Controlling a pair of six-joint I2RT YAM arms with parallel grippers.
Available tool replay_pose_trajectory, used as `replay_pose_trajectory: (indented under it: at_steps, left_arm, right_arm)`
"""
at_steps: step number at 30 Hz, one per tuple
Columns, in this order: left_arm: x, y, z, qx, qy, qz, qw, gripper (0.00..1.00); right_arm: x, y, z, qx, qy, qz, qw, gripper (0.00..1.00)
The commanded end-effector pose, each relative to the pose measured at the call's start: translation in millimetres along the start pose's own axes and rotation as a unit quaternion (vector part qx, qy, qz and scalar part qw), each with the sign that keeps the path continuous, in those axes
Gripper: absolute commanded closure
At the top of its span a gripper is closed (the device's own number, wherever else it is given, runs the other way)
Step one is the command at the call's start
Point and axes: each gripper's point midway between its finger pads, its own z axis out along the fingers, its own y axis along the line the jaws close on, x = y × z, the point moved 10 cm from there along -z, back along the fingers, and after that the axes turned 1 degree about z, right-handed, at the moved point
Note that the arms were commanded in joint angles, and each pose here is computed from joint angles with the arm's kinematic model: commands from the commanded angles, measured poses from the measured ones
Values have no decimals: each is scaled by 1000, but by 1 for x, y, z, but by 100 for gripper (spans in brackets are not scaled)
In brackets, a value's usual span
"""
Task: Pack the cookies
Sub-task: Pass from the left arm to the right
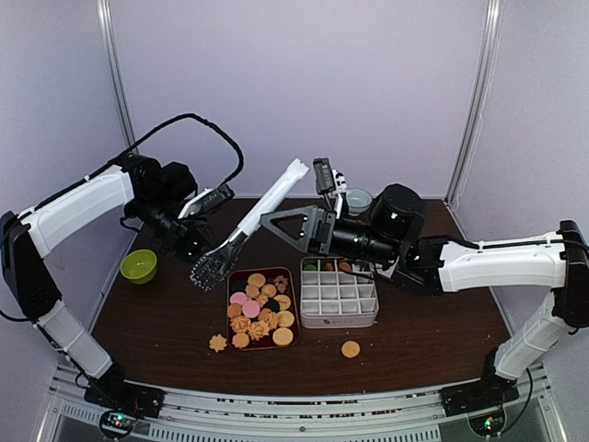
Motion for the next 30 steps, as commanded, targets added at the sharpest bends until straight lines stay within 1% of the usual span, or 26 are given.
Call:
replay_pose_trajectory:
  at_steps: [1,8,18,21,22,24,26,27,30]
  left_arm:
    - [-8,-5,-5,16,-29,13,999,100]
    - [-2,-2,-3,12,-17,7,1000,100]
    - [3,1,-2,4,-5,8,1000,100]
    - [5,0,-3,-4,6,15,1000,100]
    - [6,0,-3,-9,12,18,1000,100]
    - [9,0,-3,-18,24,22,999,100]
    - [12,-1,-3,-20,28,23,999,100]
    - [13,-2,-2,-20,28,24,999,100]
    - [16,-2,-2,-19,29,20,999,100]
  right_arm:
    - [-2,11,9,-41,3,-3,999,14]
    - [-12,14,27,-52,-4,-8,999,19]
    - [-13,10,33,-47,-6,1,999,42]
    - [-12,9,34,-46,-1,2,999,50]
    - [-13,9,34,-45,0,3,999,51]
    - [-13,7,34,-41,2,4,999,50]
    - [-14,5,32,-36,0,4,999,41]
    - [-15,5,32,-35,-1,3,999,38]
    - [-19,6,31,-30,-3,-3,1000,35]
